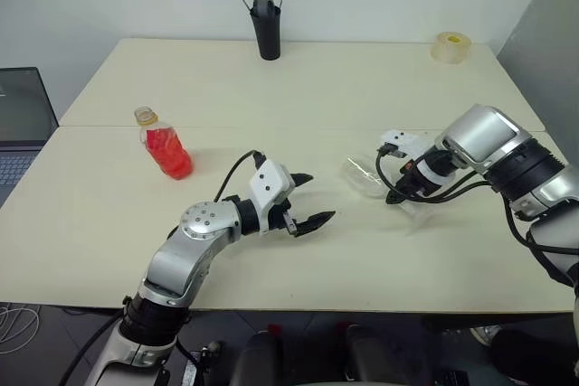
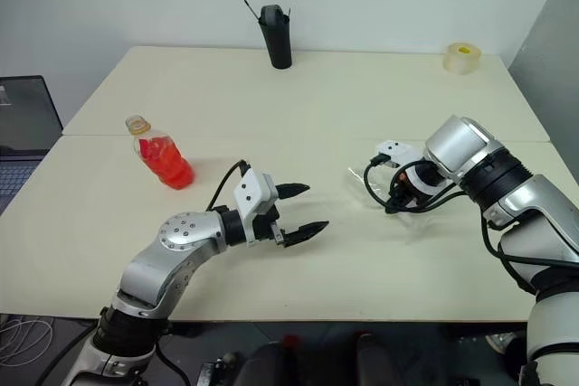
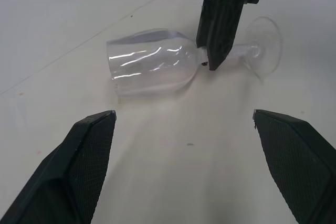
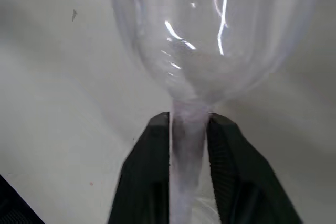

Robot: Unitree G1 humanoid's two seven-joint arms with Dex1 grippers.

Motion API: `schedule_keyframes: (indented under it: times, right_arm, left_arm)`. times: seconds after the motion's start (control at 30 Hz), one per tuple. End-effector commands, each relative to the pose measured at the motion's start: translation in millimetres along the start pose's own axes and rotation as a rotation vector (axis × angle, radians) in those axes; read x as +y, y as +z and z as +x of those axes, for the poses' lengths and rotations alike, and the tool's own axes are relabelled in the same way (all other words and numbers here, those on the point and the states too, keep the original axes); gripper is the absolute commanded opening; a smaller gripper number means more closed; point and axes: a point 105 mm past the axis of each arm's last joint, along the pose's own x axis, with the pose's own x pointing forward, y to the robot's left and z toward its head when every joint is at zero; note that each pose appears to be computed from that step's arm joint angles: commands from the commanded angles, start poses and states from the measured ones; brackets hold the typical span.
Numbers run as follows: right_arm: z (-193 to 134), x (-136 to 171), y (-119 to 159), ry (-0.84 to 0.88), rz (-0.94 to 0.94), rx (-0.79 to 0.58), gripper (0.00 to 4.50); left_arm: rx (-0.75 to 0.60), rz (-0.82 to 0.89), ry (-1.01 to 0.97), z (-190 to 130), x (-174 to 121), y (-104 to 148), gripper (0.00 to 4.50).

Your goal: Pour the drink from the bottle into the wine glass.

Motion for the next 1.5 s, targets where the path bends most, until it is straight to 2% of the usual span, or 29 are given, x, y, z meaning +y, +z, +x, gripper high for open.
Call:
schedule_keyframes:
  times: [0.03,0.1,0.13,0.27,0.3,0.33,0.43,0.57,0.67,0.77,0.97,1.17,1.33,1.4,1.5]
  right_arm:
    - [-11.6,-1.0,9.0,-0.039,-0.122,-0.038,0.18]
    - [-17.5,-8.5,20.0,-0.159,-0.325,-0.095,0.18]
    - [-24.1,-2.3,36.6,-0.185,-0.379,-0.191,0.18]
    - [-44.6,19.1,84.4,-0.21,-0.389,-0.534,0.18]
    - [-48.3,29.8,103.6,-0.202,-0.394,-0.715,0.18]
    - [-52.5,38.0,117.3,-0.196,-0.373,-0.874,0.18]
    - [-49.6,53.1,135.4,-0.157,-0.241,-1.129,0.18]
    - [-14.4,80.7,145.1,-0.134,-0.12,-1.32,0.18]
    - [16.1,97.4,148.3,-0.099,-0.031,-1.365,0.18]
    - [31.9,105.2,155.5,-0.101,0.029,-1.389,0.18]
    - [73.3,121.5,164.0,-0.203,-0.065,-1.304,0.18]
    - [122.2,129.2,137.1,-0.174,-0.166,-1.095,0.18]
    - [132.7,116.0,118.7,-0.168,-0.141,-0.998,0.18]
    - [136.4,114.5,110.7,-0.112,-0.066,-0.972,0.18]
    - [136.1,117.5,105.3,-0.085,-0.07,-0.952,0.18]
  left_arm:
    - [-0.05,0.035,-0.009,-7.9,0.2,14.5,4.5]
    - [-0.063,0.022,0.005,-15.8,6.6,16.7,4.5]
    - [-0.066,0.01,0.026,-24.8,12.8,16.4,4.5]
    - [-0.058,-0.013,0.089,-56.3,29.6,14.8,4.5]
    - [-0.054,-0.033,0.118,-70.3,36.5,13.9,4.5]
    - [-0.059,-0.048,0.153,-82.3,43.9,14.2,4.5]
    - [-0.071,-0.055,0.245,-103.2,61.6,14.7,4.5]
    - [-0.057,-0.049,0.317,-120.8,71.1,14.4,4.5]
    - [-0.042,-0.051,0.327,-126.4,68.0,16.0,4.5]
    - [-0.032,-0.054,0.341,-131.7,67.3,17.2,4.5]
    - [-0.016,-0.045,0.371,-134.1,65.3,20.9,4.5]
    - [0.001,-0.026,0.389,-134.5,66.9,21.9,4.5]
    - [-0.001,-0.021,0.384,-130.7,68.6,24.3,4.5]
    - [0.0,-0.018,0.377,-128.8,69.0,24.2,4.5]
    - [-0.002,-0.015,0.37,-127.0,70.7,25.8,4.5]
